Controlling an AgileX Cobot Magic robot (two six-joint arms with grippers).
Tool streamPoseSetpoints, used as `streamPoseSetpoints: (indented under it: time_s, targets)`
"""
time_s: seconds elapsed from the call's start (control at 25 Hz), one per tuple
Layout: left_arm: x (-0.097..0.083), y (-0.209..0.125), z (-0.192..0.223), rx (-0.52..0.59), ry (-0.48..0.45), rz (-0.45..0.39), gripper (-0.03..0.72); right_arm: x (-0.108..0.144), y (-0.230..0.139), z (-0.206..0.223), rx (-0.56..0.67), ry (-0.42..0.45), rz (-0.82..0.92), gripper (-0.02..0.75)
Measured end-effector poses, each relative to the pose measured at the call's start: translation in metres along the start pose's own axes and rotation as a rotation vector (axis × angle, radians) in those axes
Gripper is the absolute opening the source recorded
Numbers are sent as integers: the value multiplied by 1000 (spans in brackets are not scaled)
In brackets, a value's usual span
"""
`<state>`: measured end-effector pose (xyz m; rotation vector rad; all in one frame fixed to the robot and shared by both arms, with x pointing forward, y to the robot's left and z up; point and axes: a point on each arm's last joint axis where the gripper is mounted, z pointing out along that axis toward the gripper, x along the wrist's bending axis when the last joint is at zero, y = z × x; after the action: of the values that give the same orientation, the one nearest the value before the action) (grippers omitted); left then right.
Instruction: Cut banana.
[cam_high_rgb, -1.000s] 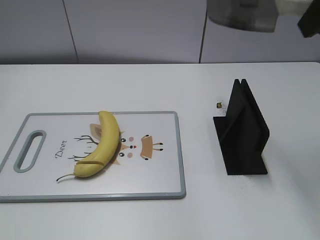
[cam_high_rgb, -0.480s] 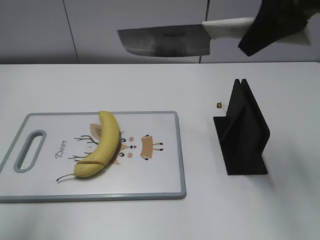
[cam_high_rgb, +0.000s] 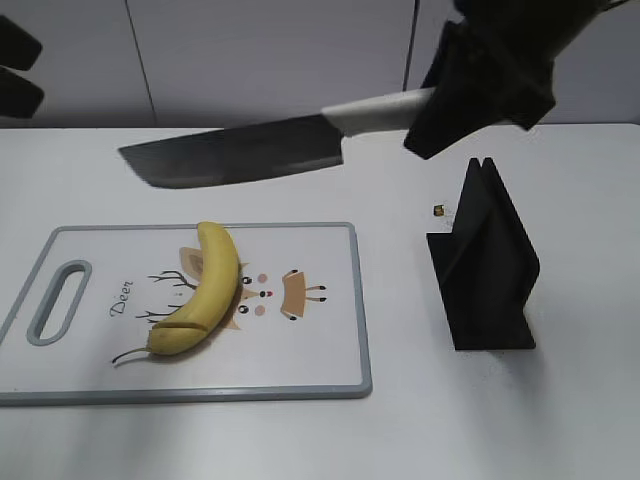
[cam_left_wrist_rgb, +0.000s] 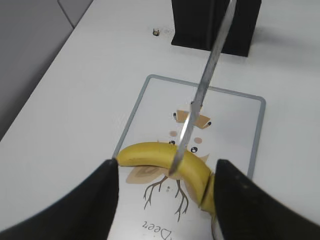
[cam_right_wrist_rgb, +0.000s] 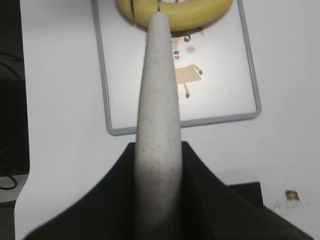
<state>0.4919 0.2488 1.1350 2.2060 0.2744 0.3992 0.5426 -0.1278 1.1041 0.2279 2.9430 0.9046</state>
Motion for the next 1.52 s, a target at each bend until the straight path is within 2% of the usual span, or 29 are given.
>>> streamPoseSetpoints:
  time_s: [0.16, 0.36, 0.48, 0.68, 0.8, 0.92, 1.04, 1.24, 1.32, 1.52]
  targets:
    - [3, -3, 5, 24, -25, 8, 588, 0, 8, 26, 0, 42, -40, 164]
    - [-7, -8, 24, 187, -122, 129, 588, -3, 11, 47, -33, 103, -78, 164]
    - [-12, -10, 39, 255, -187, 174, 588, -7, 12, 53, -51, 108, -82, 164]
    - [-7, -21, 59, 302, -242, 148, 588, -8, 14, 56, -75, 115, -91, 164]
    - [-1, -27, 68, 321, -231, 107, 563, -8, 15, 57, -87, 110, -91, 164]
    - [2, -30, 72, 328, -216, 69, 491, -10, 16, 57, -95, 87, -89, 164]
    - [3, -32, 74, 332, -217, 56, 375, -10, 17, 57, -99, 79, -91, 164]
    - [4, -34, 76, 340, -223, 53, 46, -4, 24, 62, -91, 70, -124, 164]
    - [4, -36, 76, 358, -231, 62, -3, -1, 28, 66, -73, 48, -152, 164]
    - [5, -39, 76, 387, -221, 84, -8, 4, 30, 78, 9, 29, -102, 164]
